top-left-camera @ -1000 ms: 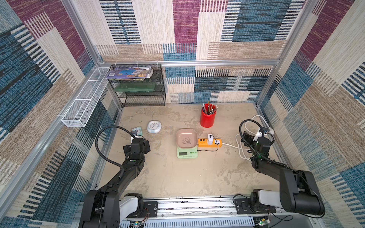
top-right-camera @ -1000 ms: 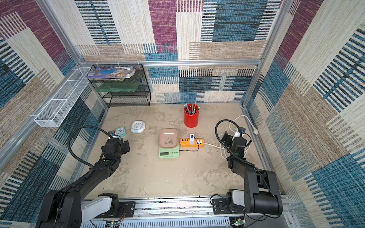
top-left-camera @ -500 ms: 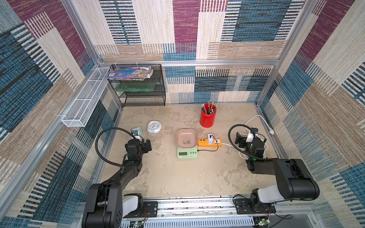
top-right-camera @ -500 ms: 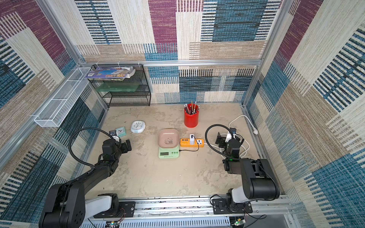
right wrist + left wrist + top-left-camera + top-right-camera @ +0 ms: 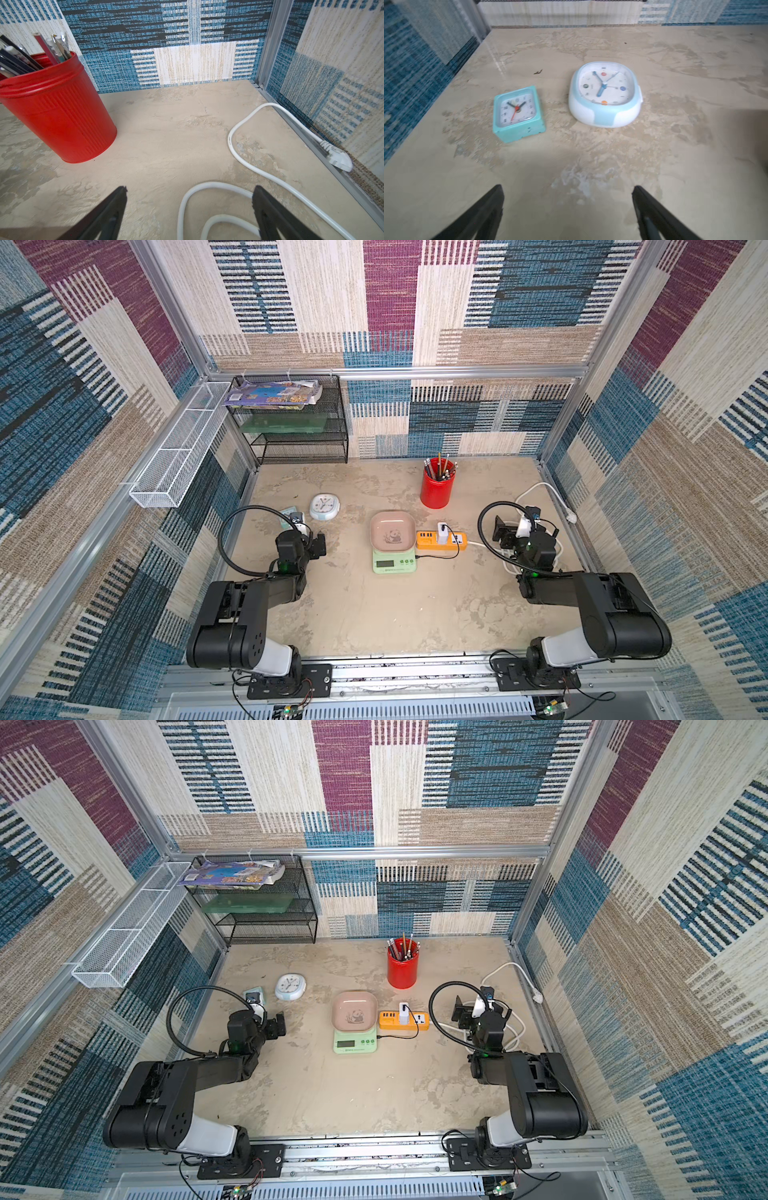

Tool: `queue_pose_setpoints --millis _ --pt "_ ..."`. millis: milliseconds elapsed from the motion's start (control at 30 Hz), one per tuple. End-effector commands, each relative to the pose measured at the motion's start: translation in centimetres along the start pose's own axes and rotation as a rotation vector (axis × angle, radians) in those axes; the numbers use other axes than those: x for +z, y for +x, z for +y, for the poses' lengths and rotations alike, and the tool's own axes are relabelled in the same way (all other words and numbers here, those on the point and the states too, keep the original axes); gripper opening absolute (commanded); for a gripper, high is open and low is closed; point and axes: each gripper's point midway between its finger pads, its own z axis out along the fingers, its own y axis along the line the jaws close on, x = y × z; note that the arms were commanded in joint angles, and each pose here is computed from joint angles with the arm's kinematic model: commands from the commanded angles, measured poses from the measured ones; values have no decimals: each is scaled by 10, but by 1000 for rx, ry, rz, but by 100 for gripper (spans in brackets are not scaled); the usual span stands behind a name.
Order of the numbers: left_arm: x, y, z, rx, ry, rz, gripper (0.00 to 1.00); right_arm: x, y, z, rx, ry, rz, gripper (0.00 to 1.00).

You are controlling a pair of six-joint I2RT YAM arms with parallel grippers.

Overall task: Charge the electronic scale
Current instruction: Reset both arms

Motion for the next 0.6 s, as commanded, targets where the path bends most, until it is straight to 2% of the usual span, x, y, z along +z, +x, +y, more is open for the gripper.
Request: queue_pose_setpoints --millis 0,100,567 --pt "3 -15 1 22 -6 -48 99 1 -14 1 -8 1 -51 95" --pt "8 -14 7 -6 -17 -14 99 1 -14 2 -9 -1 -51 95" --pt "11 -13 6 -19 21 1 99 1 -14 2 -8 -3 -52 95"
